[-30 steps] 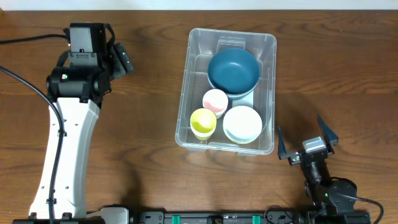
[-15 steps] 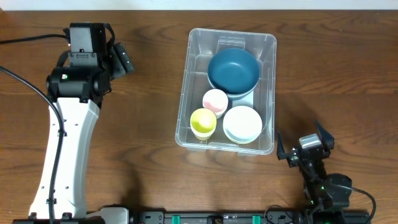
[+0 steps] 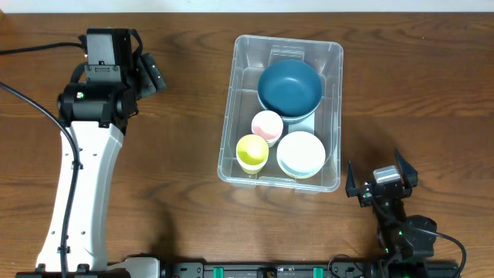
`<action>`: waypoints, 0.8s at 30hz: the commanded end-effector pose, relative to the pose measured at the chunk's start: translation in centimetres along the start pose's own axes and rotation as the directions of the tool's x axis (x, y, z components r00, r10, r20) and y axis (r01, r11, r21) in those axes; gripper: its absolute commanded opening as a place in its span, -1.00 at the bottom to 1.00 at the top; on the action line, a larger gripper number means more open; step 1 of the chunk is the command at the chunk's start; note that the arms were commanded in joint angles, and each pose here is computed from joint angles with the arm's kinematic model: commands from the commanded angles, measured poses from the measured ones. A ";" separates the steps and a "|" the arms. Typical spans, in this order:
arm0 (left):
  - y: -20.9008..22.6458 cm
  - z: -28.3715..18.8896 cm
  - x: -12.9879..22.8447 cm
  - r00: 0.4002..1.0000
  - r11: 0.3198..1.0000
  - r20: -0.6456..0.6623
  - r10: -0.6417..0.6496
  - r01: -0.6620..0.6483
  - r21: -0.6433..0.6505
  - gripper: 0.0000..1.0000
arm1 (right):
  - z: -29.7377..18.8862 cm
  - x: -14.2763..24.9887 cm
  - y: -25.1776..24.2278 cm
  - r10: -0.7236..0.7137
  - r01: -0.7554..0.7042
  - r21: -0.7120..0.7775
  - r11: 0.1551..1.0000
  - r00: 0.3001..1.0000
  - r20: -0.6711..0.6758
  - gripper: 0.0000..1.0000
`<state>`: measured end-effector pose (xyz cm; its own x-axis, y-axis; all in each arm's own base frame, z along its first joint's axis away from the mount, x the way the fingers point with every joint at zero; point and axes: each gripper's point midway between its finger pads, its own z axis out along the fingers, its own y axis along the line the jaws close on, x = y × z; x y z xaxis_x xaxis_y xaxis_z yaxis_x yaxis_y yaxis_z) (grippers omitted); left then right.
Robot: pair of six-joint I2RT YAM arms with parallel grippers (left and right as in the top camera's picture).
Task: Pack container
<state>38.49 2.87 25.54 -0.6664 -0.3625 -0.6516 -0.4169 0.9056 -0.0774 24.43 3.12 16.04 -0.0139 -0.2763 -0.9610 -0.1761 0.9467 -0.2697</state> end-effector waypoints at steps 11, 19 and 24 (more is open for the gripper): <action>0.2 -0.1 -0.3 1.000 1.000 0.007 -0.002 0.002 -0.008 0.96 | 0.0 0.3 -0.5 -0.013 0.014 0.026 1.000 1.000 -0.009 0.98; 0.2 -0.6 -0.5 1.000 1.000 0.020 -0.005 0.005 -0.002 0.96 | 0.0 0.3 -0.5 -0.013 0.014 0.026 1.000 1.000 -0.009 0.99; 1.2 -7.1 -2.3 0.984 0.997 0.171 -0.051 0.040 0.066 0.96 | 0.0 0.3 -0.5 -0.013 0.014 0.026 1.000 1.000 -0.009 0.98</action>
<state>37.74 2.89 27.19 -0.6363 -0.3635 -0.6805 -0.4127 0.9056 -0.0978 24.43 3.12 16.03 -0.0142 -0.2767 -0.9608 -0.1762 0.9466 -0.2700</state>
